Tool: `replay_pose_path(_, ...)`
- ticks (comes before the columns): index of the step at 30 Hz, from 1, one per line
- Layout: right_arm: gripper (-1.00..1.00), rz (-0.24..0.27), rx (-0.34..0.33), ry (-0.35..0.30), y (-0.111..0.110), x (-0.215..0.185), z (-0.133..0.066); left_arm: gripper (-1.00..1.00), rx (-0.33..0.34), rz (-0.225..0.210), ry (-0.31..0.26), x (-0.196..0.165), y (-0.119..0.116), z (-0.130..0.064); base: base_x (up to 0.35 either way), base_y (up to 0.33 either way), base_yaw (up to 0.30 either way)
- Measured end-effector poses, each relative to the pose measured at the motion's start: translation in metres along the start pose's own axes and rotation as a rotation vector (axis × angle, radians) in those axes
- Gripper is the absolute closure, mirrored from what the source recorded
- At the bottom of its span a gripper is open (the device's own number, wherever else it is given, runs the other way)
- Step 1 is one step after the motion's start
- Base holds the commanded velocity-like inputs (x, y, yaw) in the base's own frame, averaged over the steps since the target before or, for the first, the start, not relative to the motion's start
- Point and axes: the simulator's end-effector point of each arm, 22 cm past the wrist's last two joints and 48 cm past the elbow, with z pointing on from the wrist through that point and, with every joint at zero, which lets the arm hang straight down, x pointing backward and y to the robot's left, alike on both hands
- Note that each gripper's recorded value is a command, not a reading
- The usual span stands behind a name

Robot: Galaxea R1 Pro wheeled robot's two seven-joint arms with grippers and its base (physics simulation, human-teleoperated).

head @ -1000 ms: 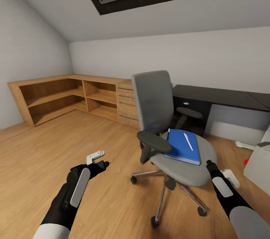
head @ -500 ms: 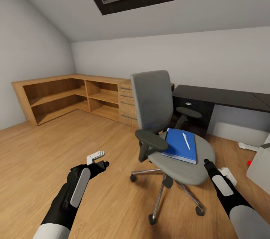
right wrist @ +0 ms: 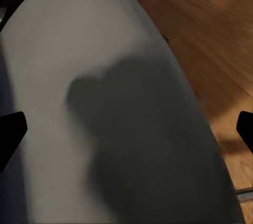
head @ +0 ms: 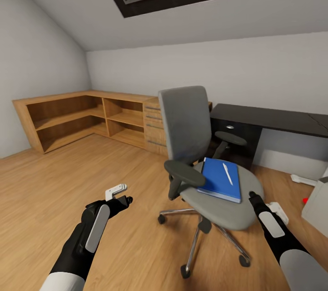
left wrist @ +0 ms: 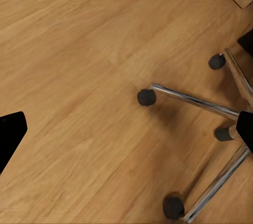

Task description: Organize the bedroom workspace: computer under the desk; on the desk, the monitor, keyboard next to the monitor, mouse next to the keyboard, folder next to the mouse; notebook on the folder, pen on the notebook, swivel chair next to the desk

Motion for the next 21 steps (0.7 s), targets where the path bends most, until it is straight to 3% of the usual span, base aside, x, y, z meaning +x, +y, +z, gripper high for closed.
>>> replay_pose_path(4,-1.0,-0.003,0.002,-0.004,-0.001,-0.002,0.0,-1.0,0.001,0.0,0.0,0.0,0.0,0.0,0.253,0.0,0.0)
replay_pose_path(12,-1.0,0.038,0.023,-0.02,-0.011,-0.012,0.002,-1.0,0.0,0.0,0.003,0.001,0.0,0.0,0.042,0.0,0.0)
replay_pose_path(21,-1.0,0.04,0.022,-0.019,-0.01,-0.012,0.001,-1.0,0.004,0.01,0.003,0.002,-0.003,0.0,0.284,-0.079,0.0)
